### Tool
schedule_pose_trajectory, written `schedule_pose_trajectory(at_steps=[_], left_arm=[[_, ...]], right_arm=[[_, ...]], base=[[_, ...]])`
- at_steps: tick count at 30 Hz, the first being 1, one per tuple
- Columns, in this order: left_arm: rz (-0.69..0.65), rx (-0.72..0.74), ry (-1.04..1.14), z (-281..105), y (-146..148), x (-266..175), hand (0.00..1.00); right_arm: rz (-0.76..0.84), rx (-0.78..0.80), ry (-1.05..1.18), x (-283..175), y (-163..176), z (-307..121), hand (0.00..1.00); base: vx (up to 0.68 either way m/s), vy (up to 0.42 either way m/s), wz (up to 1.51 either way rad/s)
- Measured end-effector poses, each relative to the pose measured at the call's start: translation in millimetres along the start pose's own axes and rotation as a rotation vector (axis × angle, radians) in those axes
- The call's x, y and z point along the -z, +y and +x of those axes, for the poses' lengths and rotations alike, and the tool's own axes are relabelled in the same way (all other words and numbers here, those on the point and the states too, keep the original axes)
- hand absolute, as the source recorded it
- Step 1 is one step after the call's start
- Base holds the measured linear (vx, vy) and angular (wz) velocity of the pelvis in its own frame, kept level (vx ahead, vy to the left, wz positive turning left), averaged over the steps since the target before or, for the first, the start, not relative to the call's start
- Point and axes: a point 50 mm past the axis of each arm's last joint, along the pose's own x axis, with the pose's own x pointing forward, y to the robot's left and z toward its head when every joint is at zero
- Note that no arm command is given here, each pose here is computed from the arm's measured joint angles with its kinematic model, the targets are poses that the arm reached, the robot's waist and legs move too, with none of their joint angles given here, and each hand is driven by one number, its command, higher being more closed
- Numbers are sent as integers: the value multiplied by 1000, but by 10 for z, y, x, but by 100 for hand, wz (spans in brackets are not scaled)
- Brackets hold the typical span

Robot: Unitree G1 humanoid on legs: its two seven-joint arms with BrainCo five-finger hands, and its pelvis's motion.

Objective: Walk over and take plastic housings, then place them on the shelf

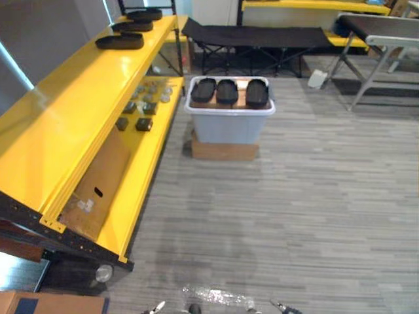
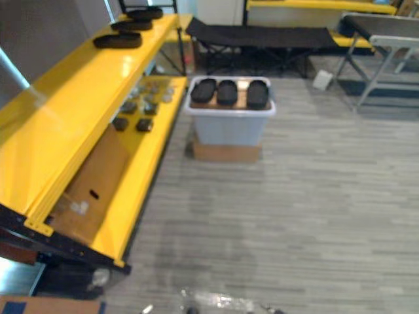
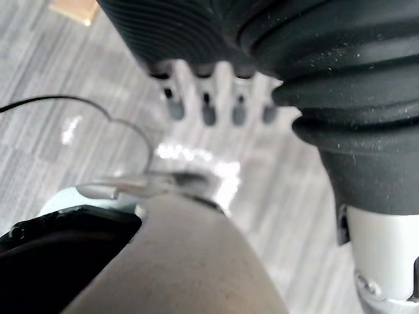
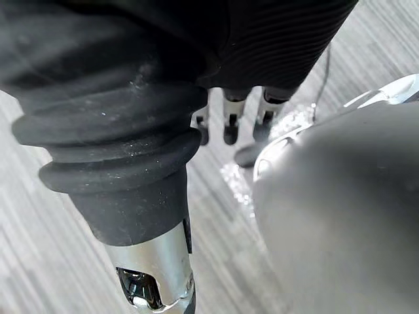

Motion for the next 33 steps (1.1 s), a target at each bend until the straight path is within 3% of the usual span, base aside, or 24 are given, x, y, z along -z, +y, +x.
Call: schedule_pose_trajectory(at_steps=[5,9,16,19,22,27,33], left_arm=[[139,21,3,19,-98,-90,0],[148,-2,-28,10,-1,-229,0],[2,25,-62,24,-122,-298,0],[-70,85,-62,37,-357,-229,0],[-127,103,-89,34,-498,-270,0],[-133,92,-162,17,-433,-468,0],[-132,141,-260,-20,-534,-601,0]], right_arm=[[69,-36,-120,-123,-24,-30,0],[109,-77,-97,103,-25,-43,0],[160,-44,-93,258,-186,-98,0],[162,8,-78,298,-356,-132,0],[137,-12,-86,184,-288,-102,0],[15,-25,-200,-148,-206,-76,0],[-11,-142,-404,-737,82,-127,0]], base=[[120,83,10],[150,19,24],[275,-94,-6],[606,-302,15],[493,-322,-3],[462,-243,-10],[365,88,-33]])
